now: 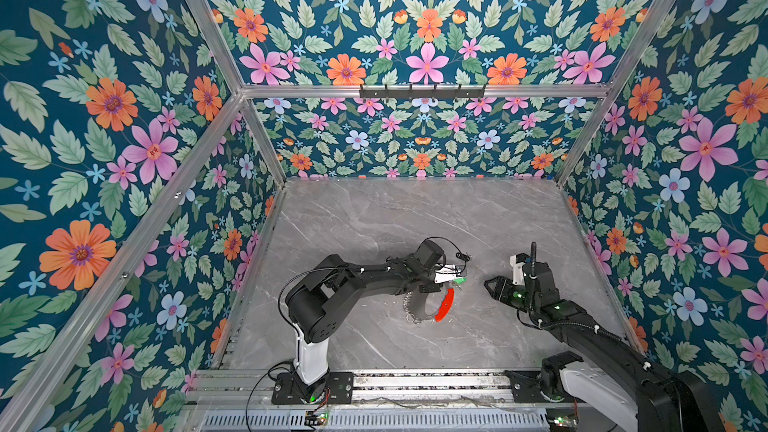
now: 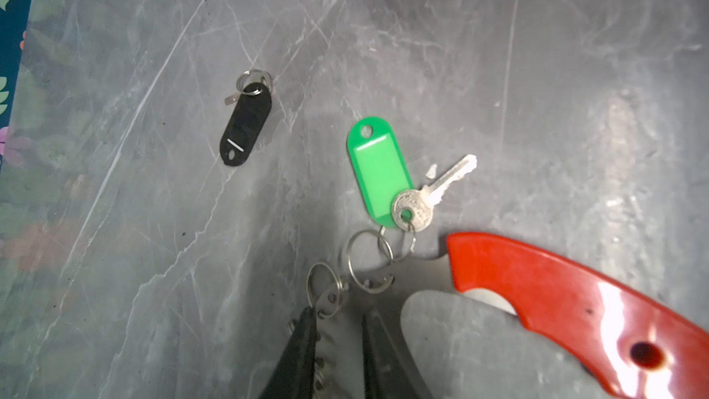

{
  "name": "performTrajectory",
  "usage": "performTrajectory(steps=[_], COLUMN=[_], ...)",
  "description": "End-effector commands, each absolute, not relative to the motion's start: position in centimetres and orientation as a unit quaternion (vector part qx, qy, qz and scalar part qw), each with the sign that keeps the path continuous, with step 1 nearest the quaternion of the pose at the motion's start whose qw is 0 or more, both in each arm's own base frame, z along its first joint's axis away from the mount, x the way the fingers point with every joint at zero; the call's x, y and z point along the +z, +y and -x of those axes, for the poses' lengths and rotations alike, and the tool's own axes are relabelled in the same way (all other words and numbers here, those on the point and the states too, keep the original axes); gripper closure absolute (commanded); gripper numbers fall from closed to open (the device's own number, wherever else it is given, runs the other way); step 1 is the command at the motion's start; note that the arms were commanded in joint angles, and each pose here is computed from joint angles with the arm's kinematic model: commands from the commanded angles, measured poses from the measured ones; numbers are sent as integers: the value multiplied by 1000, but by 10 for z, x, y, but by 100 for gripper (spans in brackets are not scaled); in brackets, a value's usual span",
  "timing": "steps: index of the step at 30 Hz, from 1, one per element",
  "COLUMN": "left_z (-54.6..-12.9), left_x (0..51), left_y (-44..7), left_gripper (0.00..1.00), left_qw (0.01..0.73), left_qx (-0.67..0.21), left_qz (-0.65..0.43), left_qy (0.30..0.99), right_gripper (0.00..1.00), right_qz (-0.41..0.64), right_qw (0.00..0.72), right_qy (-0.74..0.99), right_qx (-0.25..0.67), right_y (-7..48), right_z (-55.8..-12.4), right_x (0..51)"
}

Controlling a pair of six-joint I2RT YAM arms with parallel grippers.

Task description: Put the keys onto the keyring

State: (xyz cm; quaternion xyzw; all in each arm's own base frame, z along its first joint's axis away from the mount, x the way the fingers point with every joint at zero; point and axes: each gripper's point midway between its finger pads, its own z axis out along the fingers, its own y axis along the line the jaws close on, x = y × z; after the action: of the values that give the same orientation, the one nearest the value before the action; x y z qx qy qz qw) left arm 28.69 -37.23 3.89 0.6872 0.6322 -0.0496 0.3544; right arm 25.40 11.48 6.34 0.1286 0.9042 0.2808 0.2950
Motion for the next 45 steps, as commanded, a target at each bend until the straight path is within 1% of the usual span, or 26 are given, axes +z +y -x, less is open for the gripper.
performTrajectory(steps=[1, 12, 16, 19, 22, 31, 37, 42, 45], left_z=[-291, -299, -298, -298, -298, -302, -304, -306, -307], left_x=[38, 32, 35, 36, 33, 25, 25, 26, 30], left_y=[-371, -377, -376, -375, -375, -376, -374, -374, -374], left_gripper=[75, 74, 68, 61, 61, 77, 79, 87, 90], left_qw=[354, 344, 346, 348, 344, 335, 333, 336, 341], left_qx=[-37, -28, -28, -28, -27, -24, -18, -17, -16], left_qz=[-690, -692, -691, -690, -690, -684, -680, -672, -666], left_qy=[631, 634, 634, 634, 636, 647, 653, 660, 663], right_gripper=[46, 46, 46, 46, 46, 46, 46, 46, 46], right_qz=[-121, -119, -119, -120, -121, -122, -123, -123, -123], right_qw=[301, 302, 301, 300, 301, 303, 304, 305, 305], right_qy=[900, 898, 899, 899, 898, 897, 896, 896, 896], right_qx=[293, 296, 296, 296, 296, 298, 299, 298, 299], right_y=[119, 120, 120, 119, 119, 118, 118, 117, 118], right_z=[-257, -256, -256, -256, -257, -256, -256, -256, -256], right_x=[67, 69, 67, 67, 67, 68, 69, 69, 69])
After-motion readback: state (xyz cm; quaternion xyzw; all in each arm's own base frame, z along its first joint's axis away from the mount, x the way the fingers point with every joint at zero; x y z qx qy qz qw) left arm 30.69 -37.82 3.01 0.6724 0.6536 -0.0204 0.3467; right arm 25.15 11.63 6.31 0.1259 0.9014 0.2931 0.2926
